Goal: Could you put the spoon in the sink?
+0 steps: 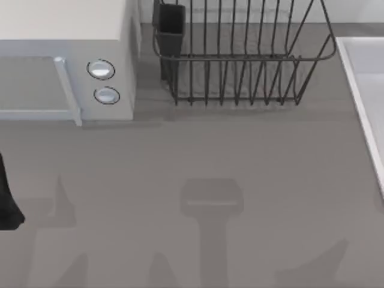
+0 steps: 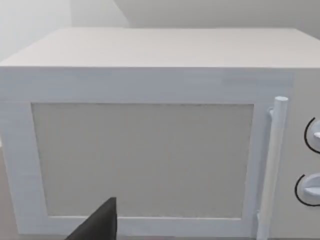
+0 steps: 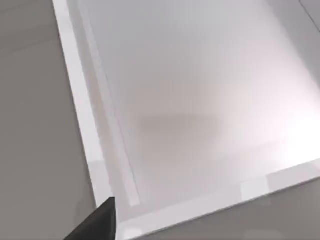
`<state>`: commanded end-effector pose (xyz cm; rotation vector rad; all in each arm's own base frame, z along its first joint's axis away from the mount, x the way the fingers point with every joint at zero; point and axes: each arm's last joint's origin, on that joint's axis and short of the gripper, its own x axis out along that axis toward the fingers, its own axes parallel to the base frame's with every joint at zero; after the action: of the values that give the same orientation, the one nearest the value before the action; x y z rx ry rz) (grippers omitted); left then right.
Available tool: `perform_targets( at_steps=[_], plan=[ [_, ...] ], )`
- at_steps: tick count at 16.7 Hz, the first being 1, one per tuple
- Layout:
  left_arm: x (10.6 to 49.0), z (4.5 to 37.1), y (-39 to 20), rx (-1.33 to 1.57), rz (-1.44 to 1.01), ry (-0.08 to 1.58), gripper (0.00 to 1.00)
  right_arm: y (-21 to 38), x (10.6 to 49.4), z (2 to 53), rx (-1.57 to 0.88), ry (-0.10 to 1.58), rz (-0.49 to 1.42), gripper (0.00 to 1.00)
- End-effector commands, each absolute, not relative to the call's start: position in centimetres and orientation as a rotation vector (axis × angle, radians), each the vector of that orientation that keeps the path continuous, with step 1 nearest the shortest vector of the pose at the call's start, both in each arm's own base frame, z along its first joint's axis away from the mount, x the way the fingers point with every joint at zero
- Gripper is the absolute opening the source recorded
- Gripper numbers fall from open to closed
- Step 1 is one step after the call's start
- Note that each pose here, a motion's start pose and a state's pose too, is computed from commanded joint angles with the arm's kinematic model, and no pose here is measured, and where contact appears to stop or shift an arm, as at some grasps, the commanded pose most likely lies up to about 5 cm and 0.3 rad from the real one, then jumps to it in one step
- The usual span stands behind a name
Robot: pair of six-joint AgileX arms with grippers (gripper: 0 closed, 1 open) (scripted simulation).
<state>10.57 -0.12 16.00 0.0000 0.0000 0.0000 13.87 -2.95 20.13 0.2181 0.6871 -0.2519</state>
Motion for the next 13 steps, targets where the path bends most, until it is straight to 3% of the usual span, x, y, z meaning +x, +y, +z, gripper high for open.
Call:
perform_targets(
  at_steps=[7,13],
  plan=[
    [10.6,16.0,-0.1,0.0,0.0,0.0,1.0,-7.5,19.2,20.1,0.484,1.284,-0.503,1.0],
    [10.6,16.0,-0.1,0.0,0.0,0.0,1.0,-9.7,21.0,19.3,0.591,1.483,-0.595,1.0]
  ],
)
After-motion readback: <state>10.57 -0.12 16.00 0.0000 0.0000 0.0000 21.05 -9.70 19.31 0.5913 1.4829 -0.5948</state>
